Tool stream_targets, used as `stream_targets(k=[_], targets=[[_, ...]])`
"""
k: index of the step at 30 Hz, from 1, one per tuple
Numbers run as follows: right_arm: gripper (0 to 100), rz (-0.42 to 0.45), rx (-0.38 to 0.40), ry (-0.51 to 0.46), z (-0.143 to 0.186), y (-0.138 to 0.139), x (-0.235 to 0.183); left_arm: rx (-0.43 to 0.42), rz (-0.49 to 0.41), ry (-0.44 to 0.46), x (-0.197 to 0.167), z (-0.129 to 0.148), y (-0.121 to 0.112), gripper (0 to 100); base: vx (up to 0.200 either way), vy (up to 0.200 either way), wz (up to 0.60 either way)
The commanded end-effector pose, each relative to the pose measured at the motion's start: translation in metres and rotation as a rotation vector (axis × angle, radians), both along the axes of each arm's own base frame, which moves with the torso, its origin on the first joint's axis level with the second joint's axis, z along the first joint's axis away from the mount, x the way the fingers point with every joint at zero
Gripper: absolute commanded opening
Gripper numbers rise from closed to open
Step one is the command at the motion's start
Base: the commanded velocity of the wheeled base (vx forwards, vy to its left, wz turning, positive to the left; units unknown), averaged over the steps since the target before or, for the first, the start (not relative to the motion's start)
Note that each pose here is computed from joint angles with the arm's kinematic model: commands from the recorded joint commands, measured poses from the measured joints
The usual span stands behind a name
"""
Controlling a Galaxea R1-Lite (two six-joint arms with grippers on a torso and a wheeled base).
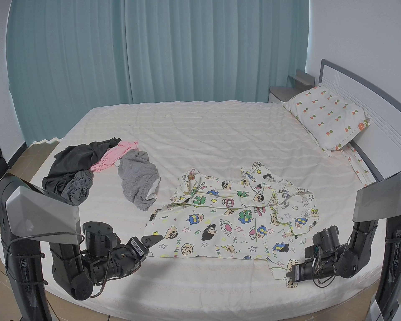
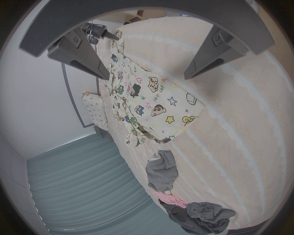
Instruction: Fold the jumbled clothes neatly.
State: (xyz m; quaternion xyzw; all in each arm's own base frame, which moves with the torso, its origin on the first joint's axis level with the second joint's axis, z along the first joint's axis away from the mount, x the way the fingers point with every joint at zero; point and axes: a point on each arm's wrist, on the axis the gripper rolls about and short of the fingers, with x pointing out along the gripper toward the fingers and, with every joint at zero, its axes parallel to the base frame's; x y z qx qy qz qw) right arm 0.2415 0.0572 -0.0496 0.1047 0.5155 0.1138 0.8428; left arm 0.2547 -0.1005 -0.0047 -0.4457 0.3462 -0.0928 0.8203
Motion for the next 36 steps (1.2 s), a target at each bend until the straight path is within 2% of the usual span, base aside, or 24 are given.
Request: stream_targets(k=[1, 4, 9, 11, 17, 20, 21, 22, 28, 35, 36], targets=[[0, -0.038, 0.002, -0.012, 0.009, -0.017, -0.005, 0.003, -0.003, 0.001, 0.0, 0.0, 0.0, 100, 0.0, 0.0, 0.0], [0, -0.035, -0.015, -0.005, 0.009, -0.032, -0.011, 0.013, -0.008, -0.005, 0.0, -0.001, -0.001, 100, 0.0, 0.0, 0.0], [0, -0.018, 0.013, 0.011, 0.009, -0.044, -0.02, 0.062, -0.013, -0.01, 0.002, -0.007, 0.0, 100, 0.0, 0.0, 0.0], [0, -0.034, 0.021, -0.005, 0.013, -0.048, -0.019, 0.16, -0.032, -0.017, 0.001, -0.017, 0.0, 100, 0.0, 0.0, 0.0], [0, -0.007, 0.027, 0.009, 0.013, -0.043, -0.025, 0.21, -0.07, -0.017, 0.007, -0.024, -0.007, 100, 0.0, 0.0, 0.0], [0, 0.012, 0.045, 0.011, 0.013, -0.041, -0.026, 0.307, -0.13, 0.015, 0.012, -0.032, -0.009, 100, 0.0, 0.0, 0.0], [0, 0.012, 0.046, 0.012, 0.013, -0.041, -0.026, 0.316, -0.135, 0.015, 0.013, -0.033, -0.009, 100, 0.0, 0.0, 0.0], [0, 0.028, 0.061, 0.019, 0.013, -0.039, -0.029, 0.36, -0.161, 0.004, 0.019, -0.034, -0.012, 100, 0.0, 0.0, 0.0], [0, 0.029, 0.064, 0.013, 0.014, -0.039, -0.029, 0.432, -0.167, 0.004, 0.043, -0.04, -0.022, 100, 0.0, 0.0, 0.0], [0, 0.03, 0.067, -0.047, 0.016, -0.039, -0.028, 0.52, -0.215, 0.021, 0.056, -0.046, -0.028, 100, 0.0, 0.0, 0.0], [0, 0.028, 0.069, -0.06, 0.017, -0.039, -0.029, 0.566, -0.23, 0.029, 0.056, -0.049, -0.028, 100, 0.0, 0.0, 0.0]])
